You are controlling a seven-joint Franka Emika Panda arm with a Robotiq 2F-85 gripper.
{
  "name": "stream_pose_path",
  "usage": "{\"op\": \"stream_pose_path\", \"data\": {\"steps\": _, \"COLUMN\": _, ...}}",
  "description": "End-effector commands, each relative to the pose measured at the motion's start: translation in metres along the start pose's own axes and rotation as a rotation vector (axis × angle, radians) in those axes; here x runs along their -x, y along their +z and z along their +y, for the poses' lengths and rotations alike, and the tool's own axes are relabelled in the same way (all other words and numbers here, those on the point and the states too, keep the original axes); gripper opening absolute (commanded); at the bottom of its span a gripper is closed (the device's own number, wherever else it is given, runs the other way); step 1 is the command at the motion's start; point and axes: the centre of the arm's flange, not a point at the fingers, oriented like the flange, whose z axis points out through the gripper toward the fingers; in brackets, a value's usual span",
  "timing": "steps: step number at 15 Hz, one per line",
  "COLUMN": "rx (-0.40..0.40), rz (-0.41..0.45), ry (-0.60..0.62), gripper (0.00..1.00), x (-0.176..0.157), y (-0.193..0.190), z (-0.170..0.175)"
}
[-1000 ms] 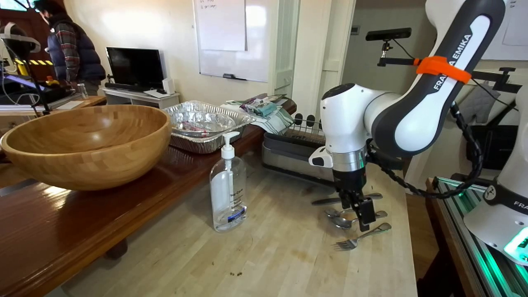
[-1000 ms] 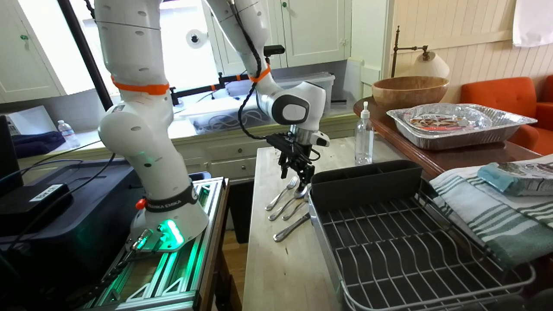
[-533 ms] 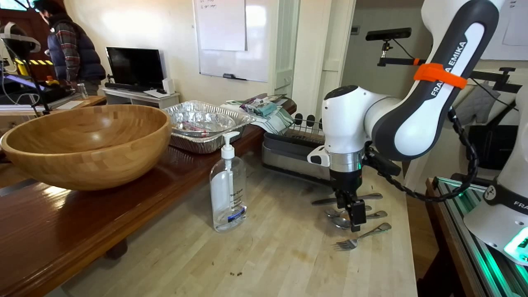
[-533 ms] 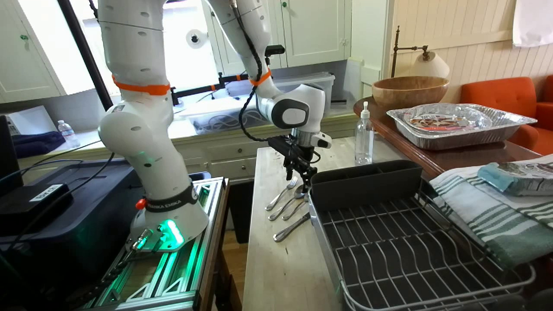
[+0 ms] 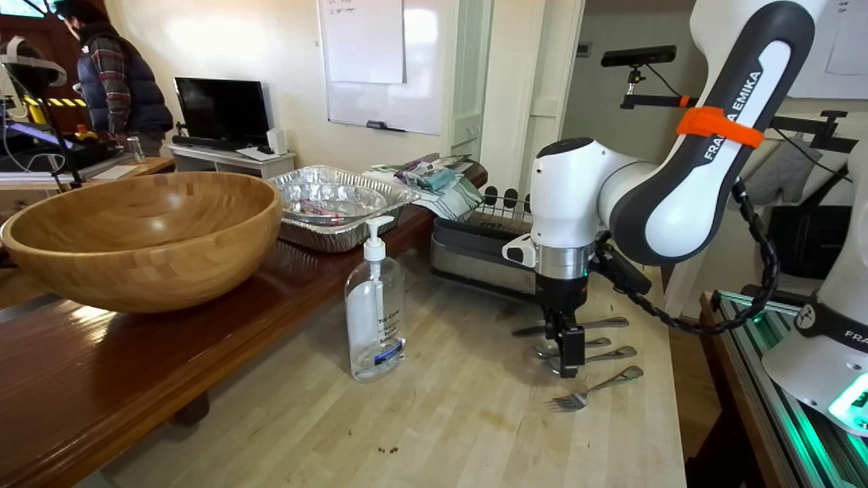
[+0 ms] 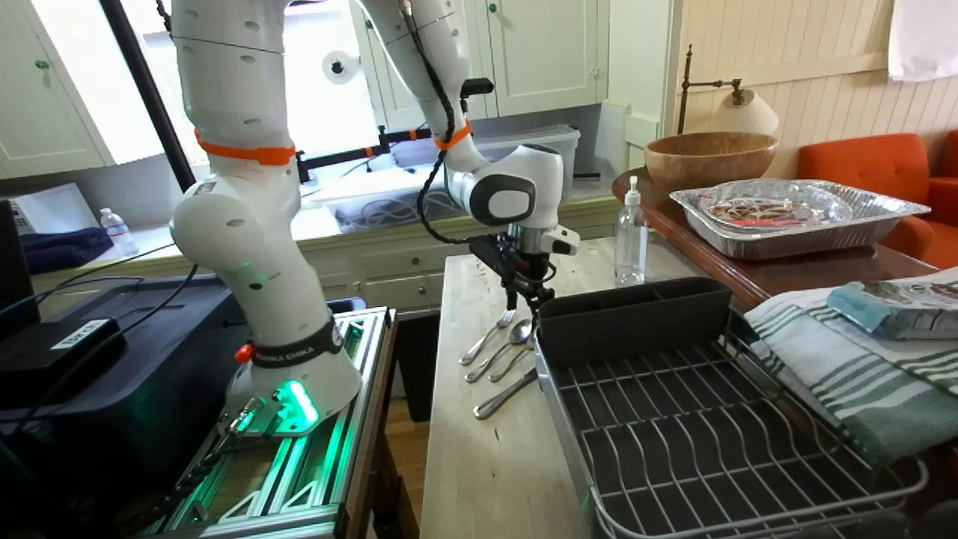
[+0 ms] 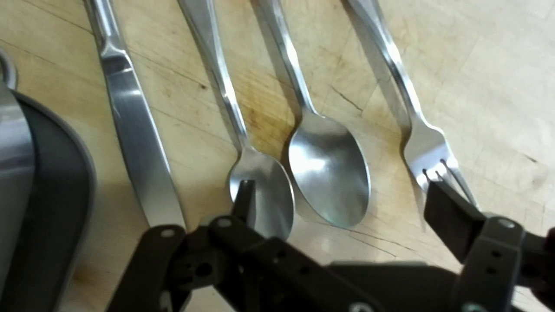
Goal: Put a spoon into the plate rack
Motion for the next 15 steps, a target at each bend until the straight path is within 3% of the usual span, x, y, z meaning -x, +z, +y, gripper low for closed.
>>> {"op": "stream_pose_path", "data": {"steps": 1, "rx": -0.028, "rz": -0.004, "ry": 0.047, "gripper": 1.0, "x": 0.0006, "y": 0.0091, "z": -0.0019}}
{"op": "stream_pose_path", "data": {"steps": 11, "rx": -0.097, "rz": -0.044, "ry": 0.307, "gripper": 1.0, "x": 0.0013, "y": 0.004, "z": -0.0099}}
{"op": "stream_pose_path", "data": {"steps": 15, "rx": -0.121, "rz": -0.063, "ry": 0.391, "gripper": 0.94, "x": 0.0054, "y": 0.0039, "z": -0.0097}}
